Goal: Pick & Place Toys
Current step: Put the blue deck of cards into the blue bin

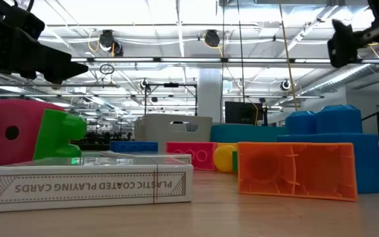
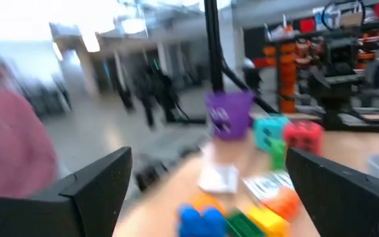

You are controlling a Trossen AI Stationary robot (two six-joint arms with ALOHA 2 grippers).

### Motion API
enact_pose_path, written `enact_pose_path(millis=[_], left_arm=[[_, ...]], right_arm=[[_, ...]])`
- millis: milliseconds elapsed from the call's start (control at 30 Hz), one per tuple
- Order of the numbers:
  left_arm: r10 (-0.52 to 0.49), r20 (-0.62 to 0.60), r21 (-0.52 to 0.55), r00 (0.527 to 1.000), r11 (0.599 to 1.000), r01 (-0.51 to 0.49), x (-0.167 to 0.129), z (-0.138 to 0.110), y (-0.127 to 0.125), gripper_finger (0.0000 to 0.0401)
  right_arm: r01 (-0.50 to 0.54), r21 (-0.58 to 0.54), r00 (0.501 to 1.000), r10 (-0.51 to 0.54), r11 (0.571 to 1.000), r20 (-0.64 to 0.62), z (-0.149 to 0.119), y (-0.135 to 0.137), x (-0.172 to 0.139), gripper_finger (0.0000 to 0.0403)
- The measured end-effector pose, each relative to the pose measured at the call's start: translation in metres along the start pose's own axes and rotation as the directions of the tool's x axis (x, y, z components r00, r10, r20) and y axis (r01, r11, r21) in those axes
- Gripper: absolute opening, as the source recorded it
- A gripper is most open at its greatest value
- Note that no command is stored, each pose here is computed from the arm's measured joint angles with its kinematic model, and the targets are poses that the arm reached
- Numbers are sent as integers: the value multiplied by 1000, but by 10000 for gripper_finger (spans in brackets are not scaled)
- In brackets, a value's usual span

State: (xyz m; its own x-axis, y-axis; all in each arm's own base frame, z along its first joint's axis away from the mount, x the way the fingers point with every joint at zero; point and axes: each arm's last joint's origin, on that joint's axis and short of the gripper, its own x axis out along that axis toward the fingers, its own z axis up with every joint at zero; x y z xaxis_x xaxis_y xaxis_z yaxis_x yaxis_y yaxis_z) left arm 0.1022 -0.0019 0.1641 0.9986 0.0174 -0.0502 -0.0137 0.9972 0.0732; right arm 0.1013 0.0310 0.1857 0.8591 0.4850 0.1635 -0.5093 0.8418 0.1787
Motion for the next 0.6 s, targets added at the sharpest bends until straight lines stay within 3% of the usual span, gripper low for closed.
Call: enact_pose_path(millis=[67,167,333,500,600], left_arm=[[0,0,0,1000,1000,0,0,0,0,324],[0,0,0,1000,1000,0,0,0,0,324],[0,3,0,1000,1000,0,0,0,0,324],[0,7,0,1000,1000,0,0,1,0,324],[1,8,0,1000,1000,-1,0,1,0,324]], right_arm=[[-37,73,998,34,997,44,5,2,0,376],[-75,91,996,71,993,50,6,3,0,376],[-94,52,994,91,994,55,7,4,0,376],[-122,-54,973,130,991,192,21,8,-2,376],[-138,-62,957,149,989,248,26,10,-4,376]])
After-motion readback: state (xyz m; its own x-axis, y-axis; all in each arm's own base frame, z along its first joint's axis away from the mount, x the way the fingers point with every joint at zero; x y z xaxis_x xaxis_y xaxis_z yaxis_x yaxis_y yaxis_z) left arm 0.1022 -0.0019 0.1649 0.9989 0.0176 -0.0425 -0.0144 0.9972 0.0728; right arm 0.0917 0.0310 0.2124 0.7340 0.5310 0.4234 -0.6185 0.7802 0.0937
